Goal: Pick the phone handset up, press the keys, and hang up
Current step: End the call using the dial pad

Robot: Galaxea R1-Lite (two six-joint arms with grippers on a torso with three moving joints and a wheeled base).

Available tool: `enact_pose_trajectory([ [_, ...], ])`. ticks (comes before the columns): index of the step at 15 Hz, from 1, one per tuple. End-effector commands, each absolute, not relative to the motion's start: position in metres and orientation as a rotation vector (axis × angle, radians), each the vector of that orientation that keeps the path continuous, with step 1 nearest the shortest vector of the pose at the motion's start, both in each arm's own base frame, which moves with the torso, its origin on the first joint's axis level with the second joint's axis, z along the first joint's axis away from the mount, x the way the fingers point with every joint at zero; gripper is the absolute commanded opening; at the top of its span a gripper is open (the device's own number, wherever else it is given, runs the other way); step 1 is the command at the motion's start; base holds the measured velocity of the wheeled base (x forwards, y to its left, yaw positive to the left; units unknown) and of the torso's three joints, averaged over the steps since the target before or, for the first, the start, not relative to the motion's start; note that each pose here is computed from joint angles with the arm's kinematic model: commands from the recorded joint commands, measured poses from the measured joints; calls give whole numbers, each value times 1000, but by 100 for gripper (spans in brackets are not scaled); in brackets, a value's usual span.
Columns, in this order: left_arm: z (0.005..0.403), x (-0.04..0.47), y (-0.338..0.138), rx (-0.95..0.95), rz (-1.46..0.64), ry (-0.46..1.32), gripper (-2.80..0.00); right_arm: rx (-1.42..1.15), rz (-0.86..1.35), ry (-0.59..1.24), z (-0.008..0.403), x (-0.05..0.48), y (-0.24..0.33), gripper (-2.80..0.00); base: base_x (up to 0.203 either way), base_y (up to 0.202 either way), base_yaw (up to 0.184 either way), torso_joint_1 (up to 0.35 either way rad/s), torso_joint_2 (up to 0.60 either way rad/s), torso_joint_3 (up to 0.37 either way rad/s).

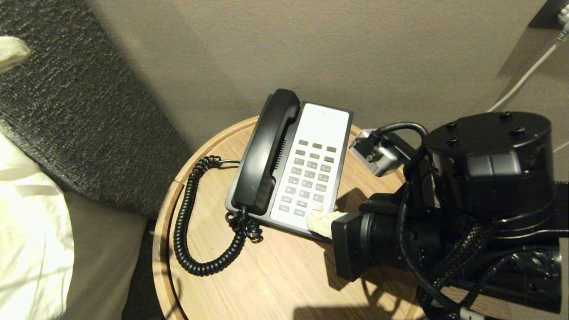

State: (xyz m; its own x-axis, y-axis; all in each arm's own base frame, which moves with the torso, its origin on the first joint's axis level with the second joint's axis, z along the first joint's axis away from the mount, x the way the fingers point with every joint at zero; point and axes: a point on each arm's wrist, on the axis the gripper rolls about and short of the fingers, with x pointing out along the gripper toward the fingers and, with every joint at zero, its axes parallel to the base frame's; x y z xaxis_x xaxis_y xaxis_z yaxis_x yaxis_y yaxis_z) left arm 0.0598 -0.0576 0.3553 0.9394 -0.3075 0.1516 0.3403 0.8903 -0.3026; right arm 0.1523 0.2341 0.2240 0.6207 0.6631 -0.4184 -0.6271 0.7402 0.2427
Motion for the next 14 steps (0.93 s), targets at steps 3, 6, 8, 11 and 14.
enact_pose_trajectory([
  [3, 356, 59, -56, -338, -335, -104, -280, 83, 741, 512, 225, 153, 235, -280, 0, 0, 0, 0, 0, 0],
  [6, 354, 59, -56, -335, -335, -100, -280, 94, 745, 503, 228, 151, 232, -280, 0, 0, 0, 0, 0, 0],
  [8, 354, 59, -57, -334, -335, -99, -280, 99, 745, 495, 231, 150, 230, -280, 0, 0, 0, 0, 0, 0],
  [11, 352, 59, -57, -330, -334, -95, -280, 97, 745, 495, 230, 150, 230, -280, 0, 0, 0, 0, 0, 0],
  [14, 351, 59, -57, -328, -334, -94, -280, 92, 740, 502, 228, 151, 231, -280, 0, 0, 0, 0, 0, 0],
])
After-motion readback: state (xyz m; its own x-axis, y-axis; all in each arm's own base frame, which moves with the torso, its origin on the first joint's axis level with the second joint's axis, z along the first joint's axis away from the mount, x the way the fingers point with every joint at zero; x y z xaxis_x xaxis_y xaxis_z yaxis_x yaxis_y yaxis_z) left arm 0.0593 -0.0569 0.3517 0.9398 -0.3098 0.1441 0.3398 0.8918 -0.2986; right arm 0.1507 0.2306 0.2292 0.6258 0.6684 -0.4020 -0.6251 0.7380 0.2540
